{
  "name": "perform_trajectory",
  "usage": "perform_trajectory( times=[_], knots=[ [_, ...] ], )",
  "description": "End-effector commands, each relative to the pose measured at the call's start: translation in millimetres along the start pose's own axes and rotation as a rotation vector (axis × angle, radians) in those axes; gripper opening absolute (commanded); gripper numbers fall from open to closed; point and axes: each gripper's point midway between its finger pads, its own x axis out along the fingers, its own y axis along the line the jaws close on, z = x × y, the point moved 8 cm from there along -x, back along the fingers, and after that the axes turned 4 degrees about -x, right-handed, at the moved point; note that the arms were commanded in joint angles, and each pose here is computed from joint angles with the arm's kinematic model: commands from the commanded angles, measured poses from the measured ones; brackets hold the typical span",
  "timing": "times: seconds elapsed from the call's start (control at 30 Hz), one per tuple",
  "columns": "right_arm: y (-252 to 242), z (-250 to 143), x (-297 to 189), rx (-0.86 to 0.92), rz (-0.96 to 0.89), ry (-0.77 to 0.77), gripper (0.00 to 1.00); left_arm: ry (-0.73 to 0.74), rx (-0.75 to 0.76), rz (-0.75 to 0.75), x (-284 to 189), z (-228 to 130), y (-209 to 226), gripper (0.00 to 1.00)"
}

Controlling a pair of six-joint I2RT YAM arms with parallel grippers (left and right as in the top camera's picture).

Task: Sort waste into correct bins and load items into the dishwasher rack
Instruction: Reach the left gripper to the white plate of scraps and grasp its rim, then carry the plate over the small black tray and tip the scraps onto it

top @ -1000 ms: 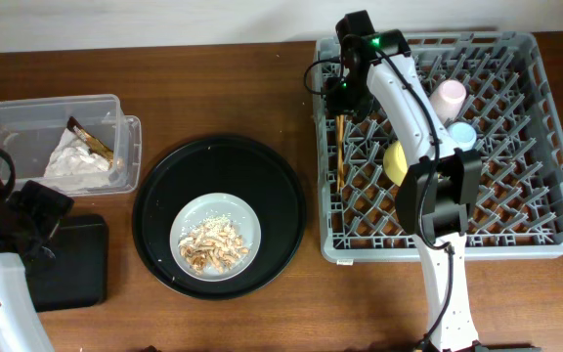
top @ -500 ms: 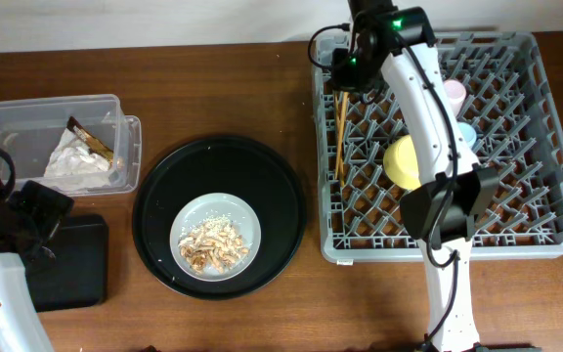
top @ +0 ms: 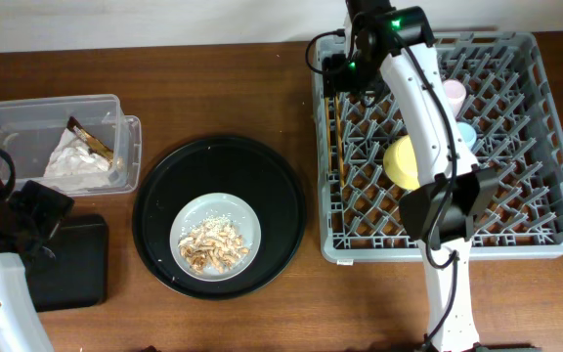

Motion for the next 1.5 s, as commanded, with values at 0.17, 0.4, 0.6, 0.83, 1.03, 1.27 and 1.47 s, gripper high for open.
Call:
perform_trajectory(
  times=[0.17, 0.4, 0.6, 0.83, 1.03, 1.27, 1.47],
  knots=[
    [-115.8, -58.2, -207.9, 0.371, -0.135, -0.264, 0.98, -0.009, -0.014, 0.004, -1.6, 1.0, 1.3, 0.99],
    [-247.4, -120.6, -250.9, 0.743, -0.313, -0.282, 0.98, -0.009, -0.014, 0.004, -1.6, 1.0, 1.3, 0.99],
    [-248.7, -121.3, -251.4, 0.747, -0.314, -0.283, 0.98, 0.007, -0.014, -0.015, -1.6, -0.4, -0.4, 0.99],
    [-248.7, -121.3, -251.4, 0.747, -0.314, -0.283, 0.98, 0.555, 0.540, -0.402, -32.9, -108.6, -46.2, 0.99],
    [-248.7, -121.3, -251.4, 0.747, -0.314, -0.283, 0.98, 0.224, 0.870, -0.196, -14.5, -225.6, -111.4, 0.99],
    [-248.7, -121.3, -251.4, 0.747, -0.314, -0.283, 0.98, 0.218, 0.967, -0.030, 66.2, -286.0, -163.6, 0.99],
    [-248.7, -121.3, -251.4, 0.747, -0.314, -0.283, 0.98, 0.167, 0.953, 0.034, 91.5, -281.3, -173.1, 0.89]
  ],
)
